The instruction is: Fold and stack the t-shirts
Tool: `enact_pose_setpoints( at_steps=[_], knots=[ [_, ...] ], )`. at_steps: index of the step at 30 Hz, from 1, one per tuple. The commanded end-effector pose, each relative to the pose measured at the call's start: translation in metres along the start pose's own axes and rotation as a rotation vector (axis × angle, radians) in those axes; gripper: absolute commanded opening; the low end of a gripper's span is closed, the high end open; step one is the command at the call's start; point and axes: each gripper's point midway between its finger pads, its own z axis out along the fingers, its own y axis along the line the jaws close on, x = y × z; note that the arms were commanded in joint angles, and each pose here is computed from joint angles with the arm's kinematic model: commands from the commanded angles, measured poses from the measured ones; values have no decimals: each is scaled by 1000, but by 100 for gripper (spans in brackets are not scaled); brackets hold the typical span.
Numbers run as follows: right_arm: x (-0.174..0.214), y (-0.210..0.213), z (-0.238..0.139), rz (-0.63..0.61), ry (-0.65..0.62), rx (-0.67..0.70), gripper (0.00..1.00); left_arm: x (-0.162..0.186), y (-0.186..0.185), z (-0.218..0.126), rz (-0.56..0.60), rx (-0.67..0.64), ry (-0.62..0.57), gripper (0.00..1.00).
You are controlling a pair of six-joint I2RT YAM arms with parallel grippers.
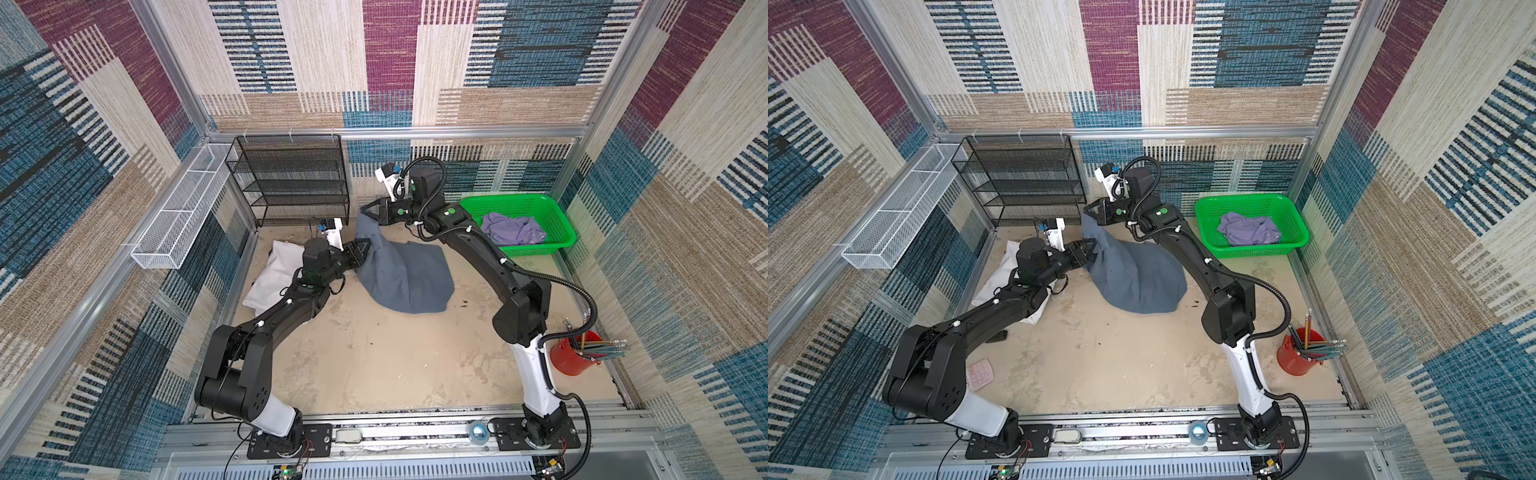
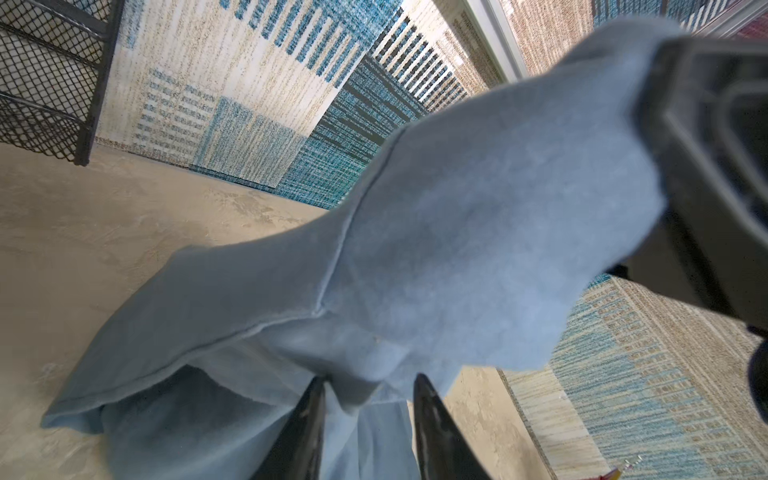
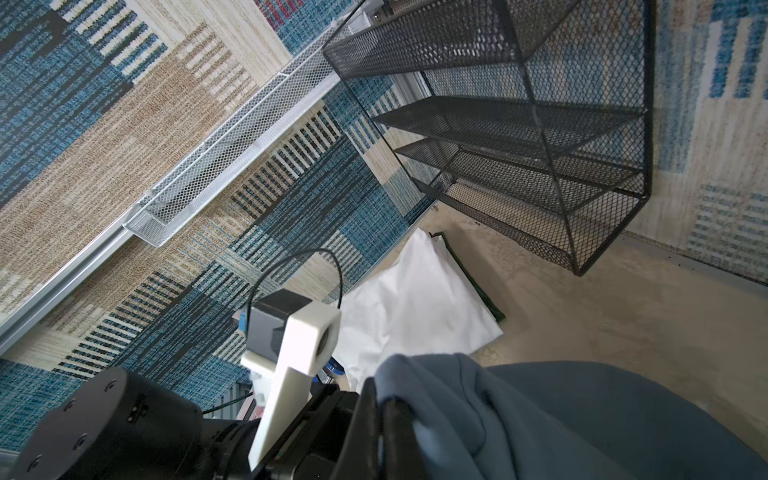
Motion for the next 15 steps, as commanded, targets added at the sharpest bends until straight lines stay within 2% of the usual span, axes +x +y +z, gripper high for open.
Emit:
enact_pose_setpoints(
  at_steps=[1, 4, 6, 8, 15],
  knots=[
    [-7, 6, -4, -23, -21, -9, 0, -23, -16, 1, 14, 69, -91, 25],
    [-3, 5, -1, -9, -10, -18, 0, -27, -17, 2, 22, 89, -117, 17],
    [-3, 2, 0, -7, -9, -9, 0, -30, -18, 0, 29, 99, -142, 6],
    [-1, -1, 1, -4, -5, 6, 0, -28, -18, -3, 29, 101, -150, 0],
    [-4, -17, 1, 32, -11, 38, 0, -7, -17, -21, 47, 81, -82, 0]
  ],
)
